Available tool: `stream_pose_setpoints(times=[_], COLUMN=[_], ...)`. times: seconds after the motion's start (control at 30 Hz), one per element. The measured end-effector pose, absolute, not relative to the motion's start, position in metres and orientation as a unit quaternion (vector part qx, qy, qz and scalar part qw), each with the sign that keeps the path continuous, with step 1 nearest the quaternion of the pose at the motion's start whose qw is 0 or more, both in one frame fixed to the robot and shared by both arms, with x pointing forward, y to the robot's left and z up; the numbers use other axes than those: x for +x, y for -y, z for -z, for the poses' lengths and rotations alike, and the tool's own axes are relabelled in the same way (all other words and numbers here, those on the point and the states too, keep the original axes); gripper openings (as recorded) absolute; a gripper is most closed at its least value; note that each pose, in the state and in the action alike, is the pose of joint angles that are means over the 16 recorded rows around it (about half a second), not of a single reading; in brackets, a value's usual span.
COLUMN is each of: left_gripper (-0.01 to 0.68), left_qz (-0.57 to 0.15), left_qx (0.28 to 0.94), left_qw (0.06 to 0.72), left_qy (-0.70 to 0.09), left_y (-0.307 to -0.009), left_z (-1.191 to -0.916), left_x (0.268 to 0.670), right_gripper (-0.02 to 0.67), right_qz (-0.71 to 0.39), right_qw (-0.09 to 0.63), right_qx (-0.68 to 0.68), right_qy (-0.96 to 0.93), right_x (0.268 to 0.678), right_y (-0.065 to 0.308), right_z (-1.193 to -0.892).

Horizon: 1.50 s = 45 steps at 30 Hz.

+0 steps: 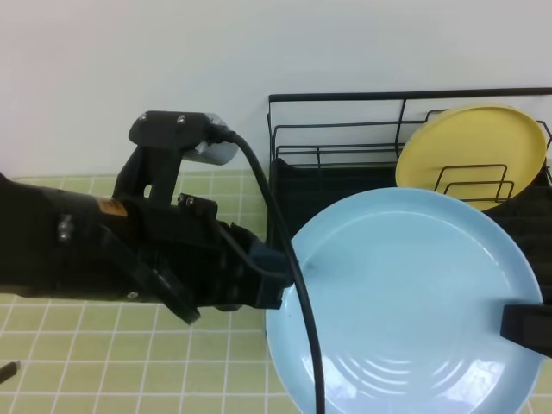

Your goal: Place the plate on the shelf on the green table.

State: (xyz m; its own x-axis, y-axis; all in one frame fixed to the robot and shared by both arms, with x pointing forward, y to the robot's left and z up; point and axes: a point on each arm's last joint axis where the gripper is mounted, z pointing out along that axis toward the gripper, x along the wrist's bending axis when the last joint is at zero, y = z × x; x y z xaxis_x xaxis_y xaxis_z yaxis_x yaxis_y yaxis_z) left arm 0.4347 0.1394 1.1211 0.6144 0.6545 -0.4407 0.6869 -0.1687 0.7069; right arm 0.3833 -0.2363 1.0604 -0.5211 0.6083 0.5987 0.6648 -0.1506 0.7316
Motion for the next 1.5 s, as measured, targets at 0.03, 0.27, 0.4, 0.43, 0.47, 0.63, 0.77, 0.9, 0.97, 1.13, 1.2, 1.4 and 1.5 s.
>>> stream_pose_setpoints(times=[0.03,0.27,0.4,0.43,0.47,0.63,0.77,0.9,0.97,1.13,1.2,1.4,1.5], left_gripper=[0.009,0.126,0.245,0.275,0.304,0.427,0.449,0.368,0.308,0.158,0.103,0.0,0.0], left_qz=[0.019,0.046,0.07,0.075,0.081,0.102,0.105,0.093,0.081,0.043,0.026,-0.024,-0.04], left_qx=[0.764,0.759,0.751,0.748,0.746,0.732,0.726,0.73,0.737,0.76,0.768,0.782,0.782], left_qw=[0.475,0.5,0.517,0.521,0.525,0.545,0.558,0.563,0.561,0.539,0.527,0.493,0.483], left_qy=[-0.435,-0.416,-0.406,-0.404,-0.402,-0.396,-0.388,-0.376,-0.368,-0.361,-0.363,-0.38,-0.391], left_y=[-0.139,-0.133,-0.13,-0.129,-0.129,-0.128,-0.129,-0.131,-0.133,-0.137,-0.14,-0.147,-0.15], left_z=[-1.122,-1.127,-1.13,-1.132,-1.133,-1.14,-1.147,-1.152,-1.153,-1.151,-1.148,-1.142,-1.141], left_x=[0.434,0.43,0.427,0.426,0.425,0.42,0.416,0.413,0.412,0.413,0.414,0.42,0.423], right_gripper=[0.242,0.114,0.064,0.058,0.054,0.038,0.03,0.028,0.027,0.027,0.027,0.027,0.027], right_qz=[0.579,0.571,0.56,0.556,0.551,0.52,0.489,0.459,0.445,0.408,0.39,0.322,0.279], right_qw=[0.022,-0.009,-0.038,-0.046,-0.055,-0.105,-0.161,-0.23,-0.269,-0.376,-0.413,-0.498,-0.53], right_qx=[-0.488,-0.476,-0.467,-0.464,-0.462,-0.454,-0.445,-0.422,-0.406,-0.351,-0.326,-0.251,-0.213], right_qy=[0.653,0.669,0.683,0.688,0.693,0.716,0.733,0.747,0.751,0.755,0.756,0.765,0.772], right_x=[0.383,0.385,0.387,0.388,0.388,0.391,0.396,0.404,0.408,0.42,0.425,0.449,0.466], right_y=[0.237,0.239,0.241,0.242,0.243,0.248,0.255,0.262,0.266,0.275,0.278,0.282,0.281], right_z=[-1.06,-1.058,-1.056,-1.056,-1.055,-1.05,-1.052,-1.062,-1.072,-1.108,-1.124,-1.158,-1.165])
